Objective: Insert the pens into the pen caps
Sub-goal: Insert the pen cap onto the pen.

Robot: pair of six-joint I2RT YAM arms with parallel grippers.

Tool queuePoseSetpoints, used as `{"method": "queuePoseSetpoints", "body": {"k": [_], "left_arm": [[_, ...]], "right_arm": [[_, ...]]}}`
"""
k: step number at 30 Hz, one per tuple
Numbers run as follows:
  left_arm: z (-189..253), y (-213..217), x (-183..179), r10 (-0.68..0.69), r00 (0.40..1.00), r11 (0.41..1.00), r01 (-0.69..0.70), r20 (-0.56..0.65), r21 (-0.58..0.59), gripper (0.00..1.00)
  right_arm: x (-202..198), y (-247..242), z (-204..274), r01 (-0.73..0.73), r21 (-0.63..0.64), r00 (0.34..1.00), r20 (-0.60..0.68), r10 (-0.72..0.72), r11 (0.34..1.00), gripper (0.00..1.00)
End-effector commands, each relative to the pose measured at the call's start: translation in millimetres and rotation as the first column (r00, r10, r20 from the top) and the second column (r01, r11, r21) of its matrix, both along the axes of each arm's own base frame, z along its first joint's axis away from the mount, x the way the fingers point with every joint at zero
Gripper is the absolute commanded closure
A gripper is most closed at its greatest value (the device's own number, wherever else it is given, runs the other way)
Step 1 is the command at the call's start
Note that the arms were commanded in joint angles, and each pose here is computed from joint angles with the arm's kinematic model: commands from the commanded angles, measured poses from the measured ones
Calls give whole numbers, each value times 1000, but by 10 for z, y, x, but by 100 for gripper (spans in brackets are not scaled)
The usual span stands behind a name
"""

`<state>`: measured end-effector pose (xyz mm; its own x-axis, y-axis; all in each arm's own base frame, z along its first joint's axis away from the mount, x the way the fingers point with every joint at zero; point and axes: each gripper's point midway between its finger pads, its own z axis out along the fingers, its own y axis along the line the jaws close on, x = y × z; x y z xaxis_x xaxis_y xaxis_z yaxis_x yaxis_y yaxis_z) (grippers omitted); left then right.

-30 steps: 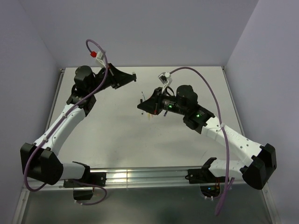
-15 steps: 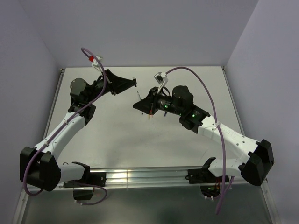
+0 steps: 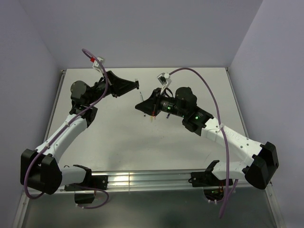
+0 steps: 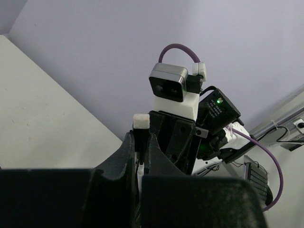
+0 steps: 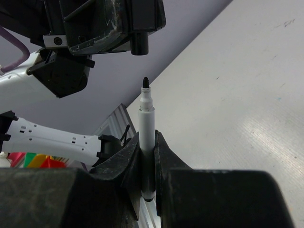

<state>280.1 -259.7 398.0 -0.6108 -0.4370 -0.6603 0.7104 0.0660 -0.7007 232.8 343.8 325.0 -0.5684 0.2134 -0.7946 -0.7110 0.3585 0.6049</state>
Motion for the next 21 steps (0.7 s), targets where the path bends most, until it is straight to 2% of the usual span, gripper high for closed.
{"method": "queuePoseSetpoints", "body": {"k": [1, 21], "left_arm": [[105, -12, -110, -40, 997, 999, 41, 72, -19, 100], [45, -97, -119, -66, 996, 998, 66, 59, -6, 100]], "right_arm": [[-22, -18, 322, 5, 65, 997, 78, -10, 998, 100], [1, -50, 359, 26, 62, 995, 93, -32, 998, 100]]}}
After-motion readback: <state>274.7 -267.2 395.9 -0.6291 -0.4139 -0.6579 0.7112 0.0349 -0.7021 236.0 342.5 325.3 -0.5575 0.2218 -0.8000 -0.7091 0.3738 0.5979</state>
